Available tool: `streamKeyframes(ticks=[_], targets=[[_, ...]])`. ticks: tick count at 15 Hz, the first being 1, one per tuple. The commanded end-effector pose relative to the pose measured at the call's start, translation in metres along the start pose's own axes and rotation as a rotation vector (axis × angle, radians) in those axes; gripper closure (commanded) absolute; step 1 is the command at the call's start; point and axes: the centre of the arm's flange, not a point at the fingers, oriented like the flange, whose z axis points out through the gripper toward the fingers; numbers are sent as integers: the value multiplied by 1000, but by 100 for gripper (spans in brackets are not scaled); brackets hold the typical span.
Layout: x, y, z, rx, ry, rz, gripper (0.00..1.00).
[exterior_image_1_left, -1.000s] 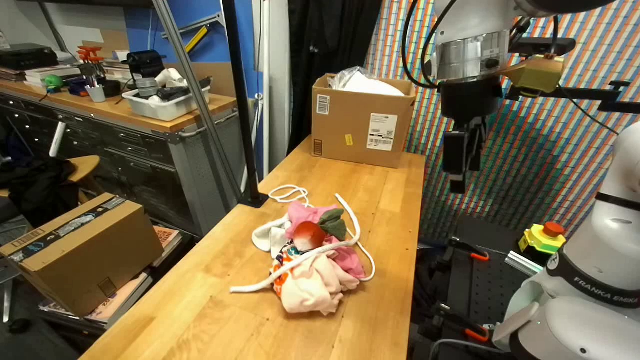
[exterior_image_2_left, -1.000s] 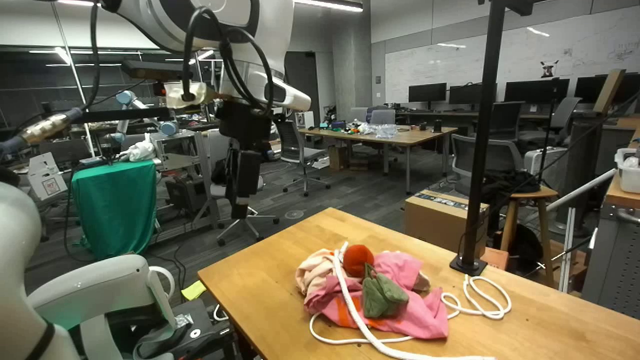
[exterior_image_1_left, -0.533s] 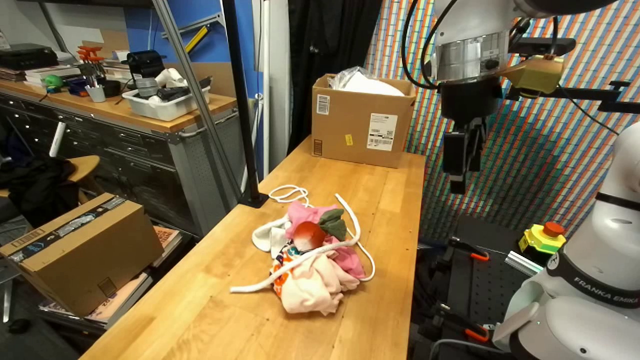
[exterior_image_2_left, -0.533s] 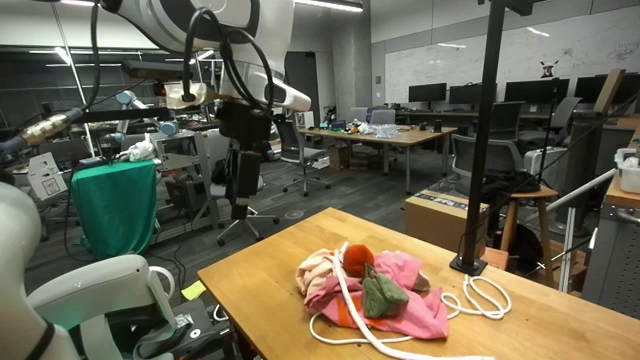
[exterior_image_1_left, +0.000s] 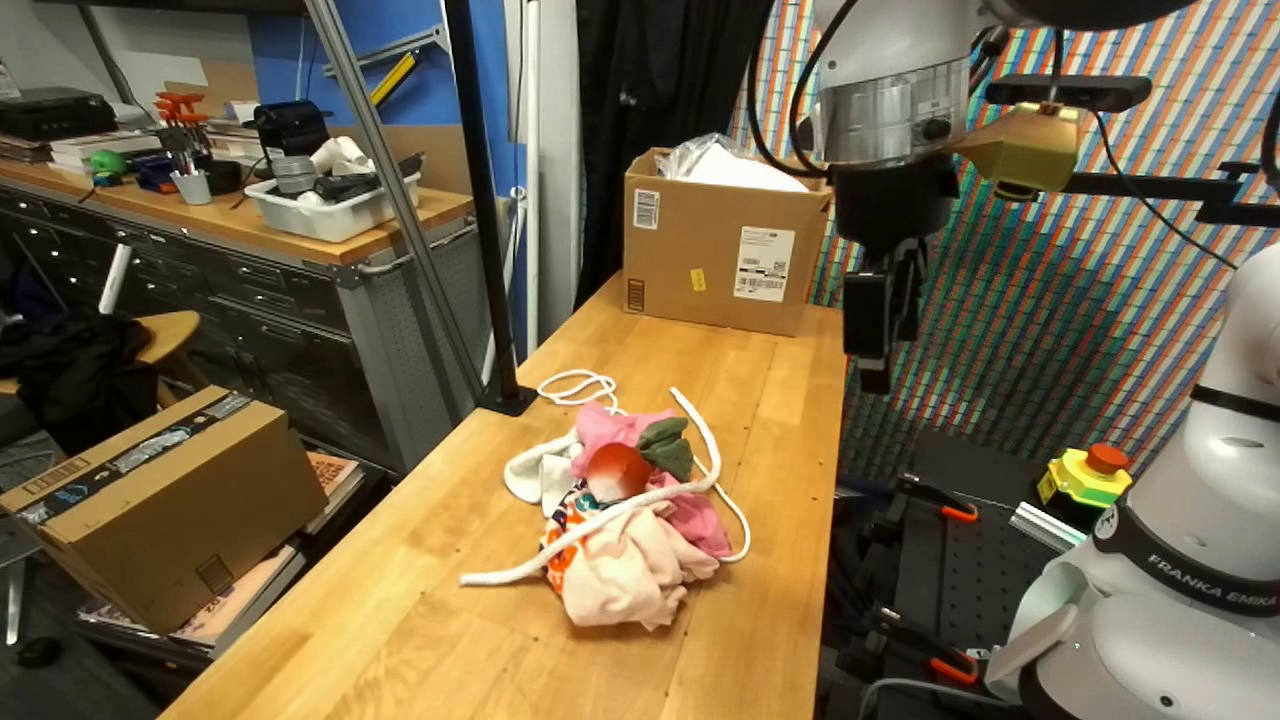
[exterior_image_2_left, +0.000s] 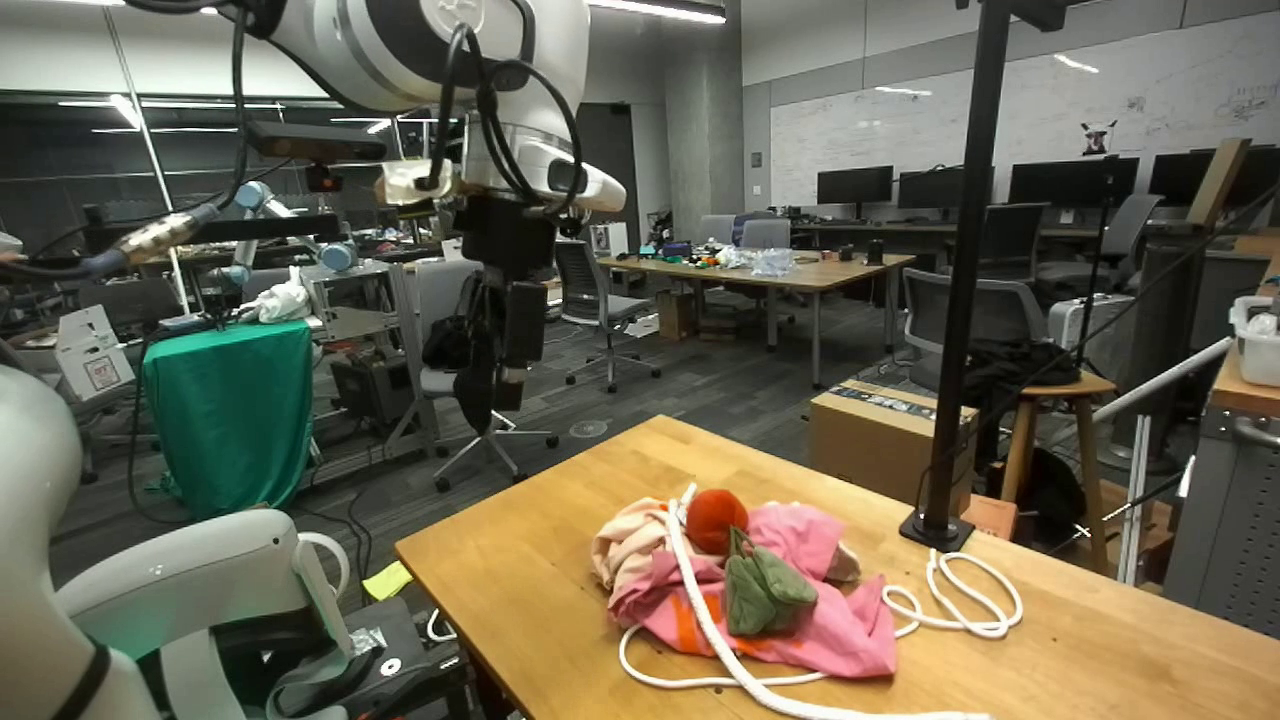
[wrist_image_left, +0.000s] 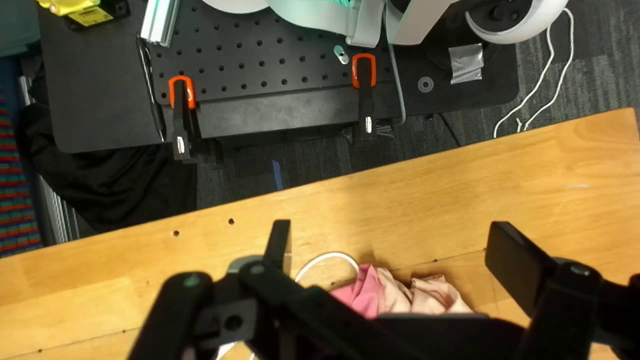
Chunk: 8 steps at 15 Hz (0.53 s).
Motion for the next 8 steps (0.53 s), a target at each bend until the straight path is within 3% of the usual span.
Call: streamKeyframes(ticks=[1,8], targets=[[38,-36,-21,-32,39,-43,0],[99,-69,-24,-26,208,-126,0]])
